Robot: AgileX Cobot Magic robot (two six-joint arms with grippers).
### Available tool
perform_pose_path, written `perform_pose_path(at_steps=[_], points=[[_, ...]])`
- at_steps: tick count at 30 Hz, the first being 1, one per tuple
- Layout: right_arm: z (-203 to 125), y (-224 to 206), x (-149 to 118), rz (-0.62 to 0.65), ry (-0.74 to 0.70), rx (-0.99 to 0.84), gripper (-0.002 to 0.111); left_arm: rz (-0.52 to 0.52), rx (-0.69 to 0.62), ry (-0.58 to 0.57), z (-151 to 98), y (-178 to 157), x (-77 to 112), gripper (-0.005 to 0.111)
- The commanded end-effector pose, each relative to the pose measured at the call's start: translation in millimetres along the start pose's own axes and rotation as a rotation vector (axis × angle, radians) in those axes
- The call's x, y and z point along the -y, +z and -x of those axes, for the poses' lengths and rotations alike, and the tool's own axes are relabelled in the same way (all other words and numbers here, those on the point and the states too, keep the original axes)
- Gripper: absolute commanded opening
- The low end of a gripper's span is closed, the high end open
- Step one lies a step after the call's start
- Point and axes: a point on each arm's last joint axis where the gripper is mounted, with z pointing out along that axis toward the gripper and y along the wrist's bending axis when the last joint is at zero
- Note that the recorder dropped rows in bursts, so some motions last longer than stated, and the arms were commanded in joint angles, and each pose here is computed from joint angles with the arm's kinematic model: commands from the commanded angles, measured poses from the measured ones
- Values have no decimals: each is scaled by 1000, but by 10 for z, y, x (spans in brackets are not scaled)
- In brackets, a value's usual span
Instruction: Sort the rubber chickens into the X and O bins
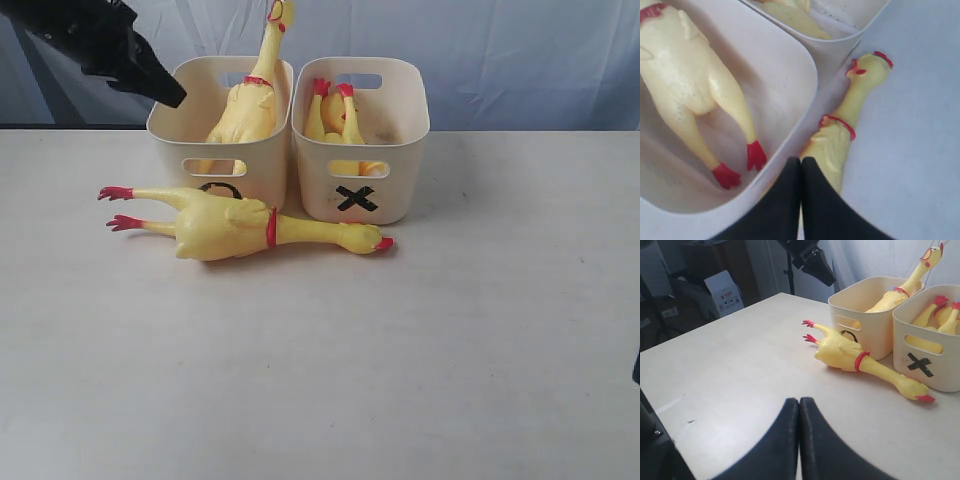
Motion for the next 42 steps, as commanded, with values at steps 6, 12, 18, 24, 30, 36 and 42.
perform_pose_path(at_steps=[6, 12, 18, 24, 30, 36, 42], points=[[13, -1, 90, -100, -74, 23, -1, 30, -22, -15, -301, -132, 396, 0], [49, -12, 153, -174, -130, 55, -1, 73, -29, 21, -487, -20, 758, 0], [47, 24, 199, -200, -153, 26, -1, 126, -23, 72, -636, 49, 1119, 0], [38, 98, 260, -216, -163, -30, -1, 213, 2, 156, -778, 133, 1433, 0], [36, 199, 318, -213, -136, -80, -1, 206, -3, 320, -826, 349, 1747, 0], [6, 272, 349, -199, -116, -141, -1, 217, -15, 350, -949, 506, 1893, 0], [-63, 314, 321, -139, -66, -229, -1, 196, -22, 324, -1022, 569, 1970, 0]])
